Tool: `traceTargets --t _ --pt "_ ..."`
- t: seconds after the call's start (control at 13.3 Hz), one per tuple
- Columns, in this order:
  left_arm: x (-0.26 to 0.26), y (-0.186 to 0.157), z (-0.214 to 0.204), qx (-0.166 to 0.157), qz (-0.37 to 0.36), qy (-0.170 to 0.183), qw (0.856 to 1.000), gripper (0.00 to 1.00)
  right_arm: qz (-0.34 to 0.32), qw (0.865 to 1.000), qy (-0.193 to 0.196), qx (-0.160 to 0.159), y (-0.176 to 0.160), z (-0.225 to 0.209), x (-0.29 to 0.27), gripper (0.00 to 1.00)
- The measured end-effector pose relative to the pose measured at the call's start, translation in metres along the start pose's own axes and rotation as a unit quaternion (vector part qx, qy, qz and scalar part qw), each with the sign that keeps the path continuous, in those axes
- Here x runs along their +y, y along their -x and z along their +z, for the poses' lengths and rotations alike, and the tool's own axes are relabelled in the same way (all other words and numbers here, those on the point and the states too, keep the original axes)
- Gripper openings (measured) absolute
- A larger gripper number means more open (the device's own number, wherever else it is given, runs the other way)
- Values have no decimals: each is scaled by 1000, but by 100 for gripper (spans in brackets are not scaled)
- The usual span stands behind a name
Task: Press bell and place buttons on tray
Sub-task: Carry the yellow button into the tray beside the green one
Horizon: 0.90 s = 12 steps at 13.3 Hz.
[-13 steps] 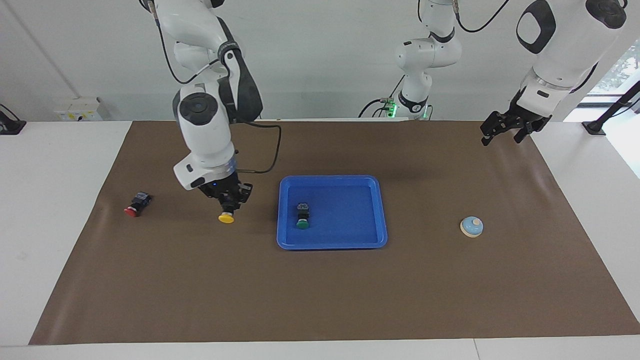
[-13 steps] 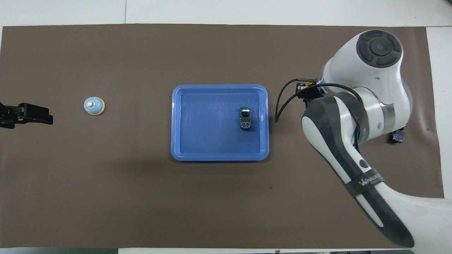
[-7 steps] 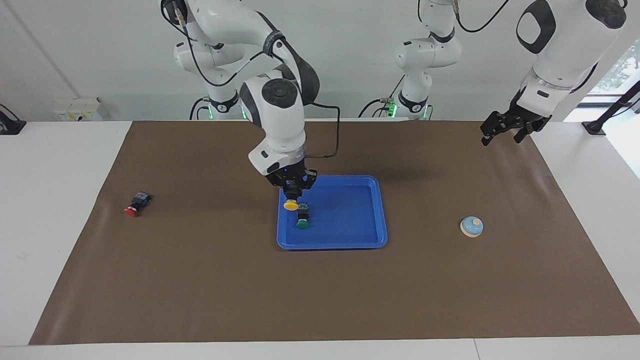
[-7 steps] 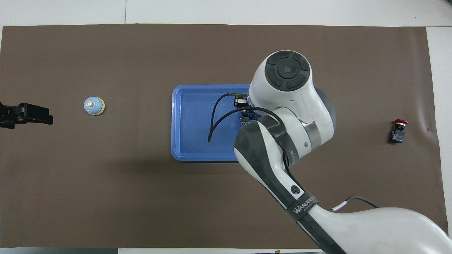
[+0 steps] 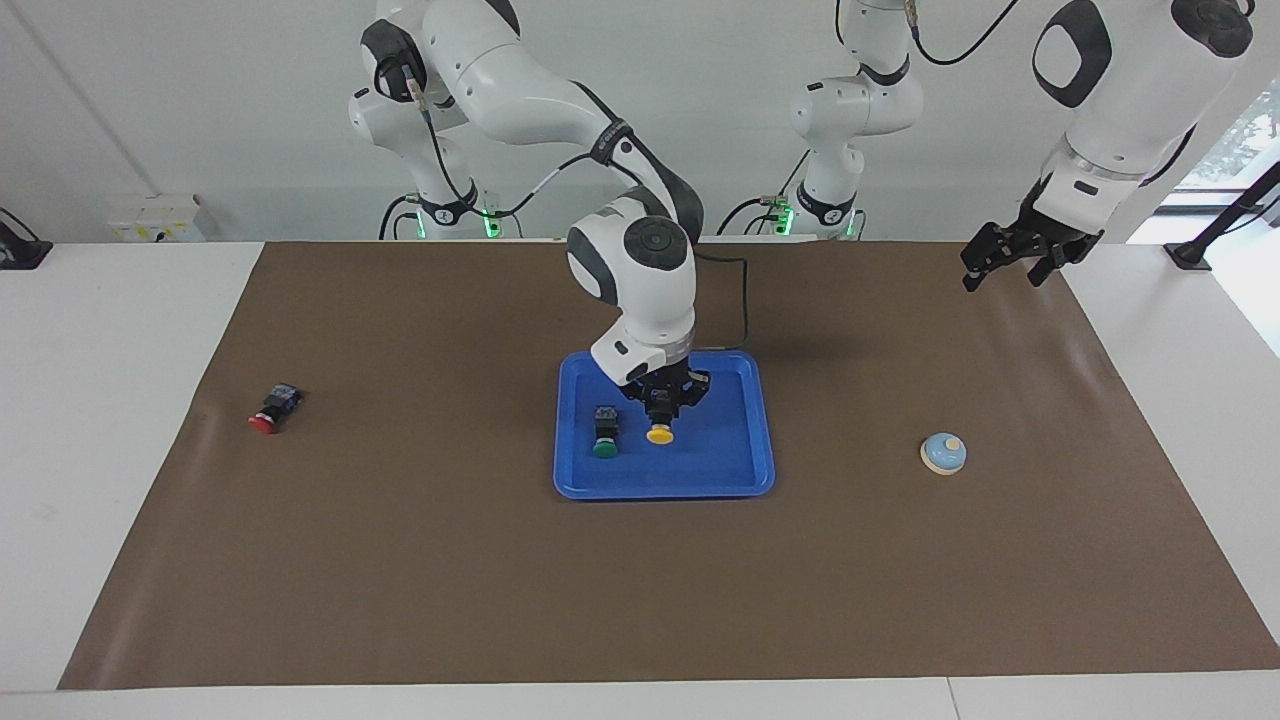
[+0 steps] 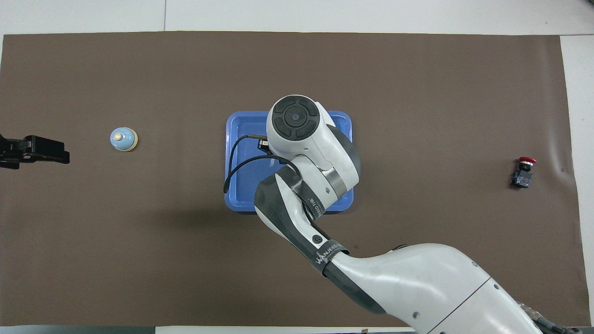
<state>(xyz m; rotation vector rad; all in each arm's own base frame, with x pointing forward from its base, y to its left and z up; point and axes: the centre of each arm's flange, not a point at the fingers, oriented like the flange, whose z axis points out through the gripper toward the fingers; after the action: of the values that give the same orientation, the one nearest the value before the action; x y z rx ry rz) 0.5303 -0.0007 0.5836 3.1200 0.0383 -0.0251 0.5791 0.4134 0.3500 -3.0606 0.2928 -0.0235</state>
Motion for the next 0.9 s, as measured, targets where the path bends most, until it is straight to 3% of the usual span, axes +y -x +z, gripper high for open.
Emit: traceTargets --t 0.3,0.6,0.67,0.9 --pt "0 0 0 0 0 0 1000 100 -10 1000 -6 2 24 52 5 41" --pt "0 0 0 0 0 0 1000 100 9 1000 -3 4 23 49 12 41" --pt "0 0 0 0 0 0 1000 100 22 1000 -3 4 23 49 12 46" --pt "0 0 0 0 0 0 1000 100 45 999 10 -5 21 37 13 82"
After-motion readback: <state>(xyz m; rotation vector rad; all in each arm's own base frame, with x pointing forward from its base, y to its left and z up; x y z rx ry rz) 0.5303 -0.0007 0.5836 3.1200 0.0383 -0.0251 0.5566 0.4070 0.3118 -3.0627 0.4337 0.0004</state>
